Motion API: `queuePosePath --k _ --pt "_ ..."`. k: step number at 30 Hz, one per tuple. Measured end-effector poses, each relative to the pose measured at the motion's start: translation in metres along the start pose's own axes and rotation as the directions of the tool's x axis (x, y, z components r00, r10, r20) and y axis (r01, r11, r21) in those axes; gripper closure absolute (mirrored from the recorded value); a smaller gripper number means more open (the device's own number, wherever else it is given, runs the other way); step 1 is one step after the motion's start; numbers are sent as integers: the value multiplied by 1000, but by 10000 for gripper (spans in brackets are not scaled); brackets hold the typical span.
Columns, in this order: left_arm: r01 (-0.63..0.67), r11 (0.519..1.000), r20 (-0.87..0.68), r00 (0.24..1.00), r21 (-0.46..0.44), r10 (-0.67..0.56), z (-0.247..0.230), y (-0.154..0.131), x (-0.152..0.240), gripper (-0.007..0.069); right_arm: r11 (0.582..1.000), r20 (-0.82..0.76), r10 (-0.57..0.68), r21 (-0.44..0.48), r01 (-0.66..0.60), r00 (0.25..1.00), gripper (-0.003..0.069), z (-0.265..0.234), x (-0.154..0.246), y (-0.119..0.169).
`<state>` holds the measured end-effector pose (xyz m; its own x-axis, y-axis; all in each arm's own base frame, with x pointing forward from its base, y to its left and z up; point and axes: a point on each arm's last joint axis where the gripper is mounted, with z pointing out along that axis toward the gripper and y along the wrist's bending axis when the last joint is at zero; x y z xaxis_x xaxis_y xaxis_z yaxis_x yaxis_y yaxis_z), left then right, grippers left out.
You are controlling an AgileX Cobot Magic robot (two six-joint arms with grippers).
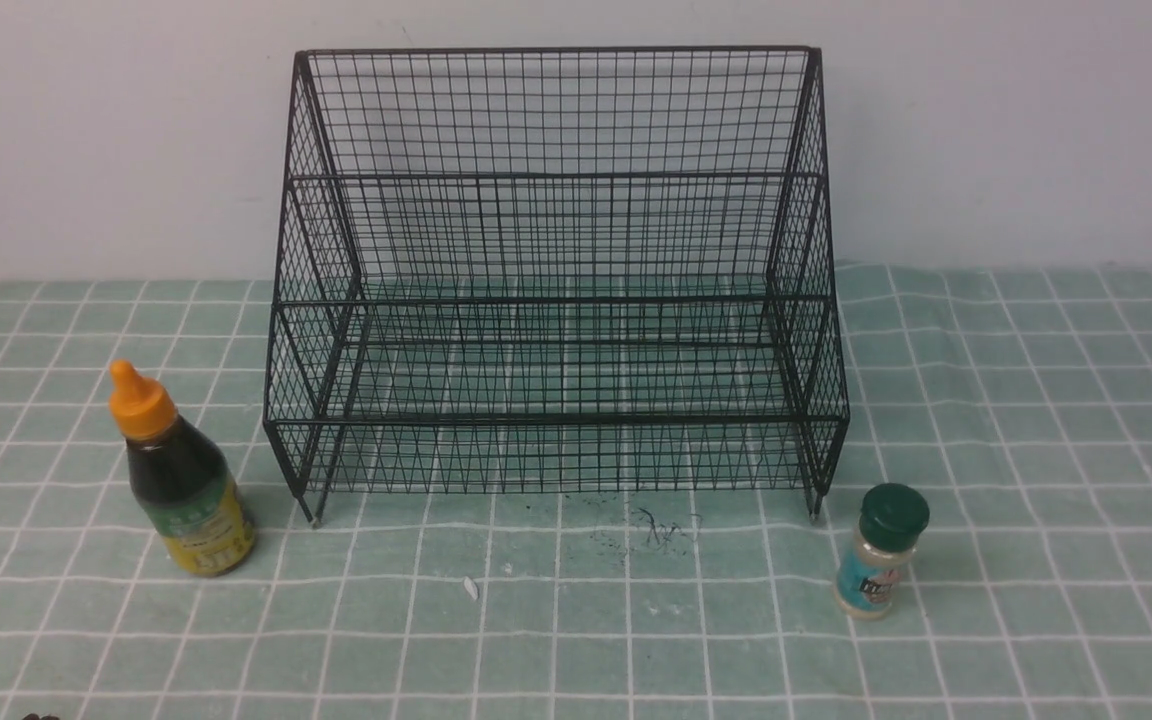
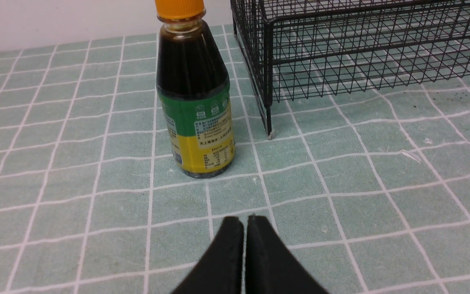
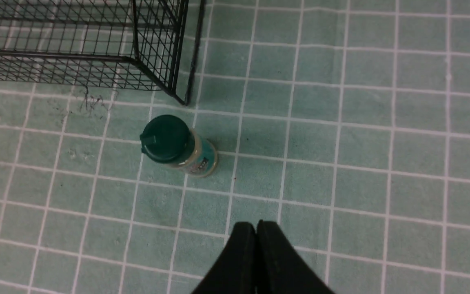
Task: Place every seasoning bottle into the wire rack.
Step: Use the right arm to grab the condiment bottle closest to it
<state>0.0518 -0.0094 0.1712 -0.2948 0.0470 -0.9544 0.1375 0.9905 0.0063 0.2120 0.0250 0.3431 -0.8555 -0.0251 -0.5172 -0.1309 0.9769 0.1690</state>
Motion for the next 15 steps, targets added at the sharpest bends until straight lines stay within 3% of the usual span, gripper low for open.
queuePosePath --k 8,11,15 --pt "0 1000 0 1000 0 0 0 0 0 631 989 -163 -146 -51 139 976 651 59 -22 36" --pt "0 1000 0 1000 0 0 0 0 0 631 981 -203 -195 -31 193 959 573 82 -21 49" --pt "0 1000 0 1000 0 0 0 0 0 631 972 -202 -233 -29 233 951 399 101 -23 57"
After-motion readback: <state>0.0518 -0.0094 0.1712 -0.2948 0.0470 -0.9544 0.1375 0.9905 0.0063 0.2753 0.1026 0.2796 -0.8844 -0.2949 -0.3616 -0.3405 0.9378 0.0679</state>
